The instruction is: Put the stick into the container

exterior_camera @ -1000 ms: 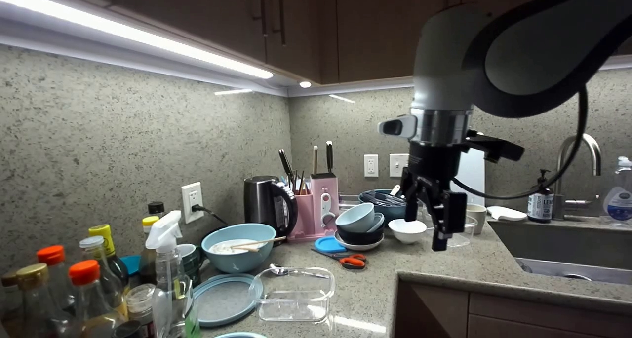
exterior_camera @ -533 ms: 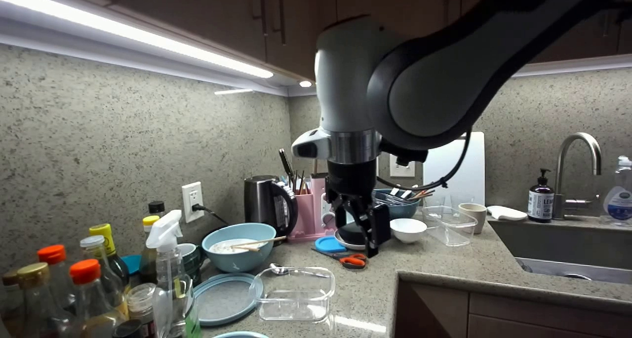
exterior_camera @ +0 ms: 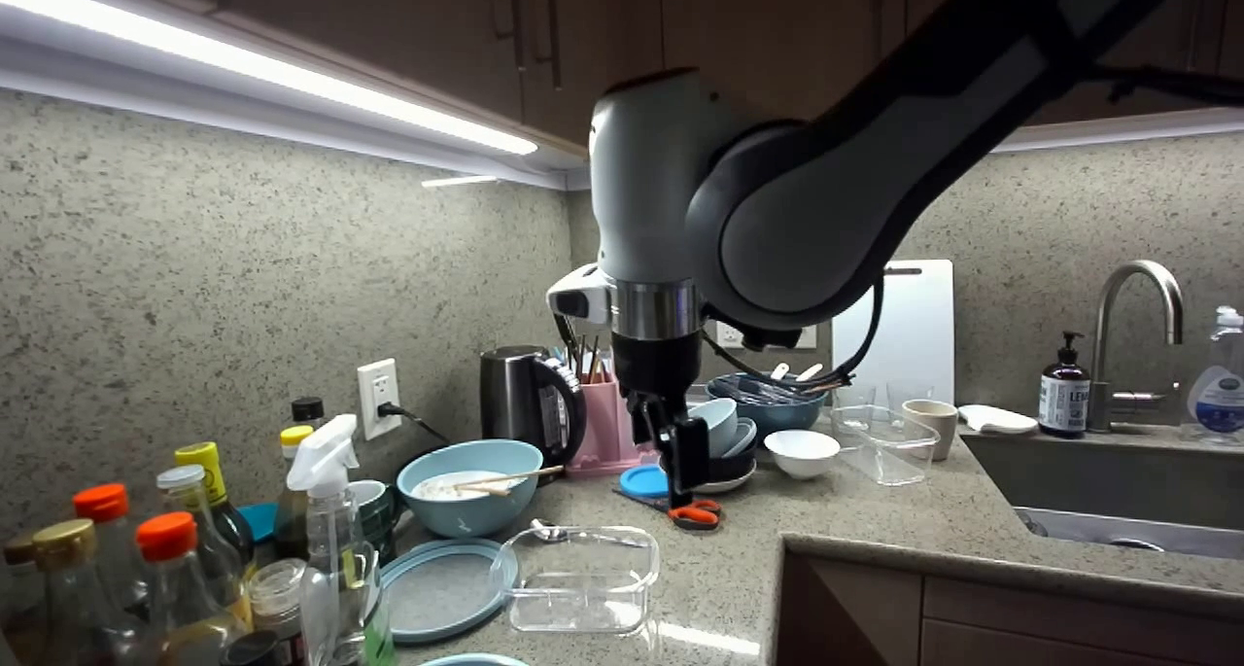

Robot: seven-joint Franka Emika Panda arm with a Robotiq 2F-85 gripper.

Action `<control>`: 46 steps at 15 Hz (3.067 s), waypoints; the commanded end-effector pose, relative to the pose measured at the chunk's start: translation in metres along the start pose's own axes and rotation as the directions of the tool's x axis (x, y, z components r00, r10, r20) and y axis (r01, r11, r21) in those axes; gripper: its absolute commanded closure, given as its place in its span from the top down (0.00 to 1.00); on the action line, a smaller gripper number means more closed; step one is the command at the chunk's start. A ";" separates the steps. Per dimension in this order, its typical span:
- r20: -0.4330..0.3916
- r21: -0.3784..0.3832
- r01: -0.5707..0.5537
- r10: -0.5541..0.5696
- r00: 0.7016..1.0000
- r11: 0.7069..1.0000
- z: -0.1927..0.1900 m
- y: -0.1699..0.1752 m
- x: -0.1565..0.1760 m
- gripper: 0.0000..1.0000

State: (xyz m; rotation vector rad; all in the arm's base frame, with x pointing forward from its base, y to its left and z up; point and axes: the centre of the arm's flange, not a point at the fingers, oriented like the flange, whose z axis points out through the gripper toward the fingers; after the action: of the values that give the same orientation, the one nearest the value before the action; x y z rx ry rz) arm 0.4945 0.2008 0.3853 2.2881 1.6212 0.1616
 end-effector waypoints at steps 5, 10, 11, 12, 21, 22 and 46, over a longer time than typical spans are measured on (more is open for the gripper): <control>-0.065 -0.311 -0.266 0.259 0.964 0.912 0.053 0.070 0.059 1.00; -0.080 -0.279 -0.256 0.244 0.967 0.925 0.048 0.077 0.051 1.00; -0.101 -0.243 -0.281 0.264 0.959 0.928 0.051 0.078 0.055 1.00; -0.112 -0.190 -0.316 0.299 0.948 0.929 0.057 0.081 0.063 1.00; -0.159 -0.180 -0.369 0.343 0.926 0.912 0.116 0.132 0.139 1.00; -0.166 -0.196 -0.367 0.338 0.926 0.909 0.119 0.139 0.145 1.00; -0.112 -0.129 -0.355 0.342 0.933 0.926 0.164 0.118 0.143 0.07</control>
State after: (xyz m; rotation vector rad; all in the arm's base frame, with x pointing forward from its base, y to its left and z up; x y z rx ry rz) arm 0.6947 0.2658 0.2533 2.4767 1.1361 0.4681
